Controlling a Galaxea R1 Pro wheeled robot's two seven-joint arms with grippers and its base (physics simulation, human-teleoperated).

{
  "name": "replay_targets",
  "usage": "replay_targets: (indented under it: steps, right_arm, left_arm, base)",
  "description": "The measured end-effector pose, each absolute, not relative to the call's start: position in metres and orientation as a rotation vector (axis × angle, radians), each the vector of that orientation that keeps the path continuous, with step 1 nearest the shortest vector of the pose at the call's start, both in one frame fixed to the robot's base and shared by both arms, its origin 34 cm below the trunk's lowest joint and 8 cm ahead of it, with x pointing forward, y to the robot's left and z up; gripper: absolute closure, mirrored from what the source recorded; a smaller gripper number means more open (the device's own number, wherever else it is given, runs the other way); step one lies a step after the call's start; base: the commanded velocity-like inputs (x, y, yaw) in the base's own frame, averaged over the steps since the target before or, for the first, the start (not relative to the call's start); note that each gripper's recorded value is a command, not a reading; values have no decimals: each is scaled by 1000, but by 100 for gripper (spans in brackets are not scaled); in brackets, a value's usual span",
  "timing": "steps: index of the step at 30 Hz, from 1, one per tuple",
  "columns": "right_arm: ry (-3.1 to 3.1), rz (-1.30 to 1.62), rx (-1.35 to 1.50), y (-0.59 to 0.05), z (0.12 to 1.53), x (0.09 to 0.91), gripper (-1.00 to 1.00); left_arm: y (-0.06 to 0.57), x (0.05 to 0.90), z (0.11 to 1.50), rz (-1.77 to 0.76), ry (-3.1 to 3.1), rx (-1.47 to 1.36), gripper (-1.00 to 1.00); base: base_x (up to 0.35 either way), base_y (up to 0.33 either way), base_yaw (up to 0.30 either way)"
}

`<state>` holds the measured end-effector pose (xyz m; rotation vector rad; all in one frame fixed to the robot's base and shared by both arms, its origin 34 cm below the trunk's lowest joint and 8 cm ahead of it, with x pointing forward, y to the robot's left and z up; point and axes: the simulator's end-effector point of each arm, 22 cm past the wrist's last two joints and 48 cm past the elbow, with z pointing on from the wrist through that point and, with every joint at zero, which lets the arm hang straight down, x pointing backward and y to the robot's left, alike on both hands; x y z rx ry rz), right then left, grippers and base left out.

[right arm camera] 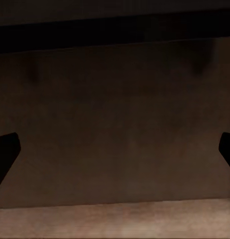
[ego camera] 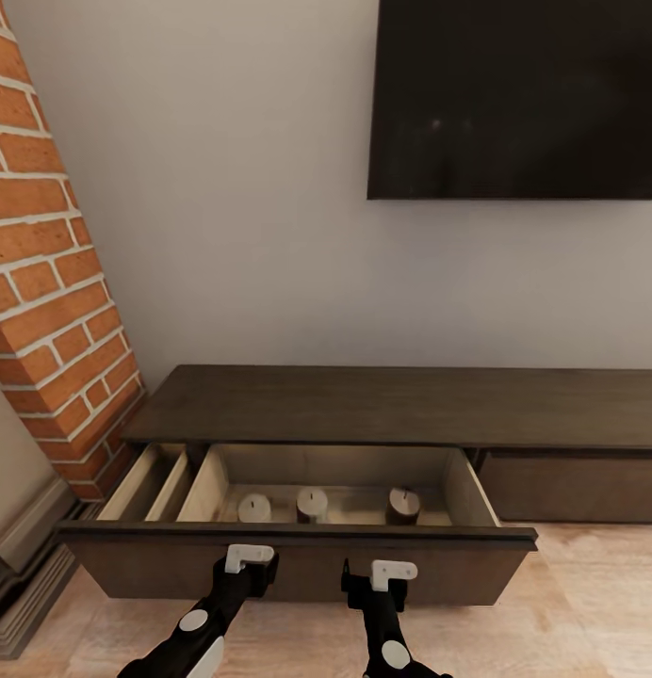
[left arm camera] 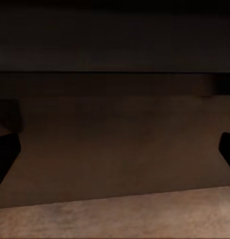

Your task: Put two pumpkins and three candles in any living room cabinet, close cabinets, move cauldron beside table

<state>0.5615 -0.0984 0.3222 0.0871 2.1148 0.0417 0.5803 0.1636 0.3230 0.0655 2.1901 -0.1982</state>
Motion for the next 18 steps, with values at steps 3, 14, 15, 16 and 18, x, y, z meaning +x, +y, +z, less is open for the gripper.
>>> replay_targets:
  steps: [3,14,15,16,18]
  right_arm:
    - [2115,42,87,-98,322,562,-100]
    - [2116,41,87,-98,322,561,-100]
    - [2116,41,87,-98,322,561,-100]
    - [2116,41,87,-99,322,561,-100]
    - [2116,41,86,-99,322,561,-100]
  left_arm:
    - [164,580,323,-198,2191,67,-100]
    - [164,580,323,-199,2191,67,-100]
    - [164,580,323,-199,2191,67,-100]
    - [164,580,323,-199,2191,68,-100]
    - [164,580,323,-199,2191,68,-100]
  base:
    - [211,0,0]
    - [214,0,0]
    - [214,0,0]
    - [214,0,0]
    - [214,0,0]
